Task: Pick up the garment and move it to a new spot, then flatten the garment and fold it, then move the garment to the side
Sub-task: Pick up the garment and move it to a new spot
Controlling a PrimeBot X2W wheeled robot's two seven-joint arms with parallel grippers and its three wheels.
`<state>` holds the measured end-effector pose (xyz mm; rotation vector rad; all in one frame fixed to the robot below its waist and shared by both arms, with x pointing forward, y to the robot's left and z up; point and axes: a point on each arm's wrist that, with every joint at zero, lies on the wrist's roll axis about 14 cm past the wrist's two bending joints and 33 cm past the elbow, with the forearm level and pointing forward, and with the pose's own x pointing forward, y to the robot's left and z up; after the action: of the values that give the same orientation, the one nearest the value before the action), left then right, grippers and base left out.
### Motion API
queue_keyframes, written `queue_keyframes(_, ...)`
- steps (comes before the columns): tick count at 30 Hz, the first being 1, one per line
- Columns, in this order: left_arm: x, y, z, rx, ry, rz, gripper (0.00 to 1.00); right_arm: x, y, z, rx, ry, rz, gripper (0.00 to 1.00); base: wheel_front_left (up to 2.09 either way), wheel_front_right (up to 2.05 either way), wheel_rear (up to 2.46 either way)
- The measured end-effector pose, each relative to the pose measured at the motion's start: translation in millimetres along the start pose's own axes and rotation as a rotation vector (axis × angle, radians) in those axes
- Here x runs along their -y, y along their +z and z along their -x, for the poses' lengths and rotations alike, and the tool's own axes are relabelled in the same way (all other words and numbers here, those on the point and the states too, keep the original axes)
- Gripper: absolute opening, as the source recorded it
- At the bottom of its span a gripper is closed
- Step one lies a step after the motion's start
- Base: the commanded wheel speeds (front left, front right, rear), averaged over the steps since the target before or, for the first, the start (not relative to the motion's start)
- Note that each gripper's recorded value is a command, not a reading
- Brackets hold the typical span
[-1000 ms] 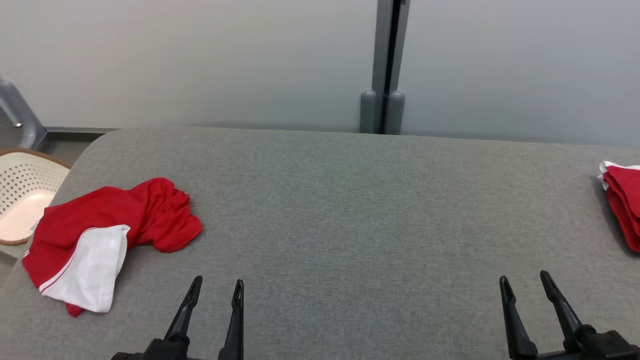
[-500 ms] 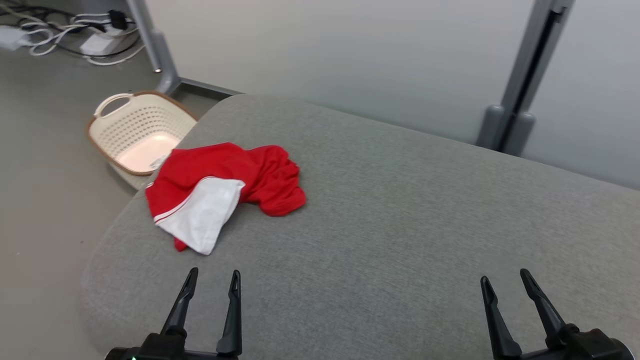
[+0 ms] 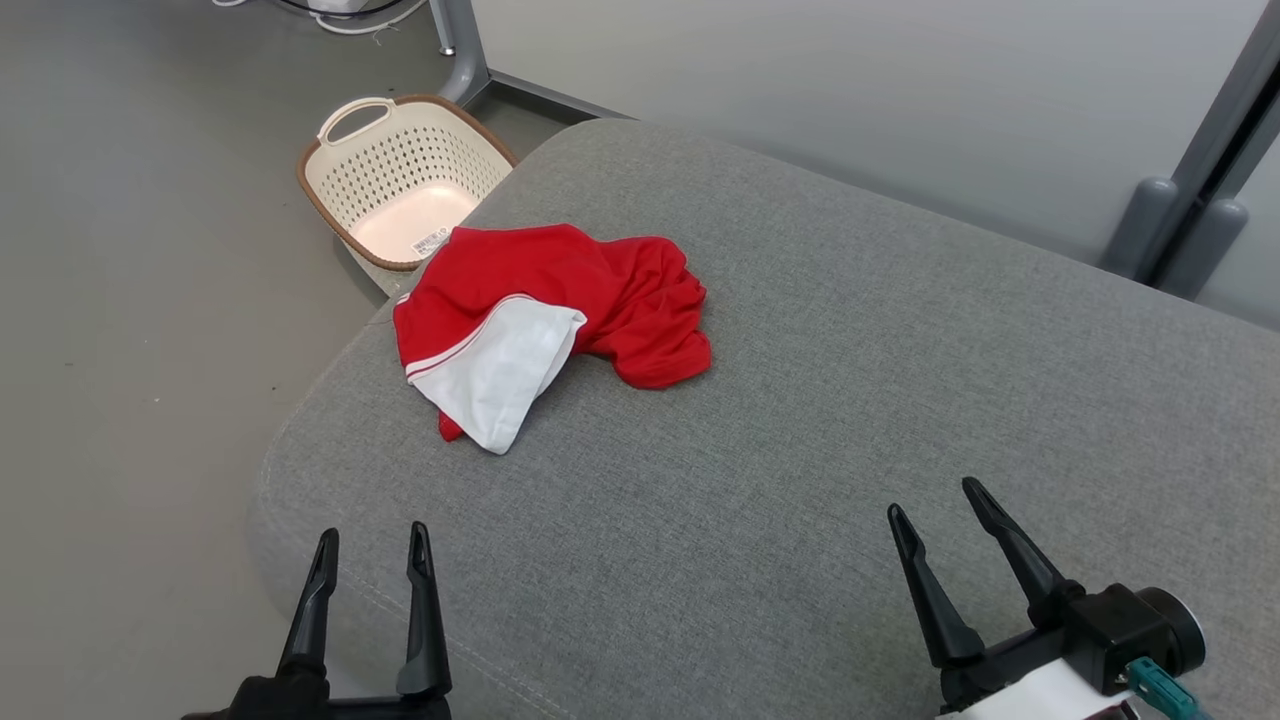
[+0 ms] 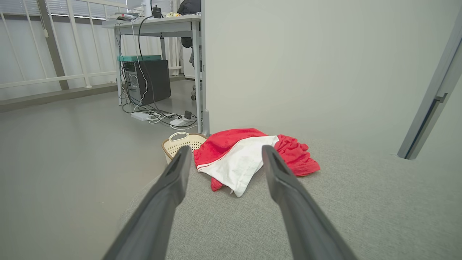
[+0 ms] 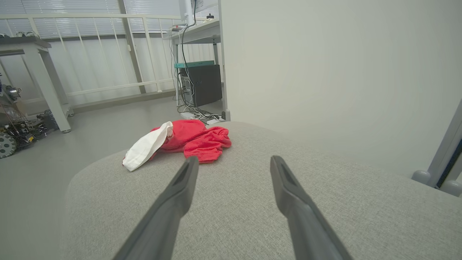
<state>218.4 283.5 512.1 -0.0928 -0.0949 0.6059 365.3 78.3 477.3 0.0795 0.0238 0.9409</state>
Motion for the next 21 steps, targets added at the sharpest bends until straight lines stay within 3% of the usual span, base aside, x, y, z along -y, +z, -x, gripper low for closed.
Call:
queue_keyframes(5,2,-1,-4,-0.008,0.004,0.006,1.0,6,-6,1,-0.015,-0.001,-0.004,1.0,-0.03,-0.03,-0.03)
queue_keyframes(10,14,-7,-36,-0.02,-0.062,0.016,1.0,26,-17,3,-0.038,-0.027,0.001,1.0,0.0,0.0,0.0)
queue_keyframes(16,25,-33,-110,-0.151,-0.141,-0.005,1.0,61,-42,12,-0.097,-0.059,0.033,1.0,0.0,0.0,0.0)
queue_keyframes(21,32,-42,-174,-0.299,-0.181,-0.098,1.0,99,-54,18,-0.117,-0.097,0.077,1.0,0.0,0.0,0.0)
